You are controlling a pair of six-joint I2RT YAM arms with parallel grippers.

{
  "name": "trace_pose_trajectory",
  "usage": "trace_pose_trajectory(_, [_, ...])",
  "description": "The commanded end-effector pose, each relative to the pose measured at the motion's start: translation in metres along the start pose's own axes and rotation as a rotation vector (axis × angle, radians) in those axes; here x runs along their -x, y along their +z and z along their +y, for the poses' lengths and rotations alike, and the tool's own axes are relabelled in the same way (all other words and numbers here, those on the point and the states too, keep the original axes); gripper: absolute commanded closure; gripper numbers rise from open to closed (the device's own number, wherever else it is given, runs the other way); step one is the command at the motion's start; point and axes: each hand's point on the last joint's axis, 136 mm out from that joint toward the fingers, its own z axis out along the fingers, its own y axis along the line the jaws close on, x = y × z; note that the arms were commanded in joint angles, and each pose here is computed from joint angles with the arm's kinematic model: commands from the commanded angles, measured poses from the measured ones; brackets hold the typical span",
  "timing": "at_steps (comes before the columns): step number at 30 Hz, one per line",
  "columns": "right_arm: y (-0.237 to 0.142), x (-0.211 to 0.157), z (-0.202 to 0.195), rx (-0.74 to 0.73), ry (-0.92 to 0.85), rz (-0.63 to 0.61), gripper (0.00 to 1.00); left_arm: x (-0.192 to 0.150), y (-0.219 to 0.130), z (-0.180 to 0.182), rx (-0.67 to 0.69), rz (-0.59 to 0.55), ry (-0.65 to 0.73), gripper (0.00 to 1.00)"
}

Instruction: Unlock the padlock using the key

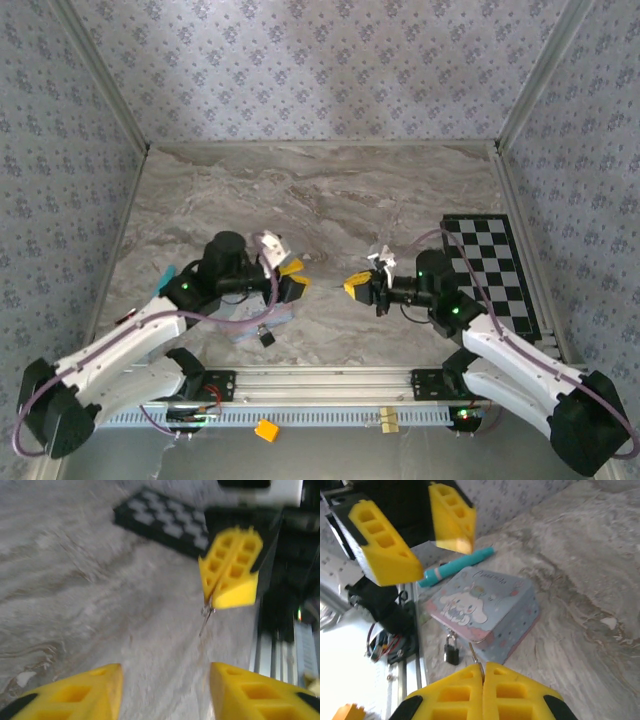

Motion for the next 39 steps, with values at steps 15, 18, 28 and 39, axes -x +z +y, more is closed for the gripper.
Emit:
trace_pose_trajectory(15, [-0.035,0.035,-0.065,-0.333,0.609,-0.522,1.0,-0.02,-0.03,0.084,0.515,0.048,-0.458,0.36])
trace_pose_trajectory(18, [-0.043,0.026,-0.07,-0.382,0.684,-0.549,1.0,-0.041,-0.044,0.088,0.612,0.157,-0.569,0.36])
trace_pose_trajectory(28, [-0.056,0.005,-0.079,-0.442,0.809,-0.576,1.0,-0.092,-0.054,0.036,0.602,0.366,-0.773,0.37])
trace_pose_trajectory(39, [-0.053,0.008,-0.075,-0.444,0.728,-0.528,1.0,-0.128,-0.146,0.027,0.921,0.332,-0.83,0.37])
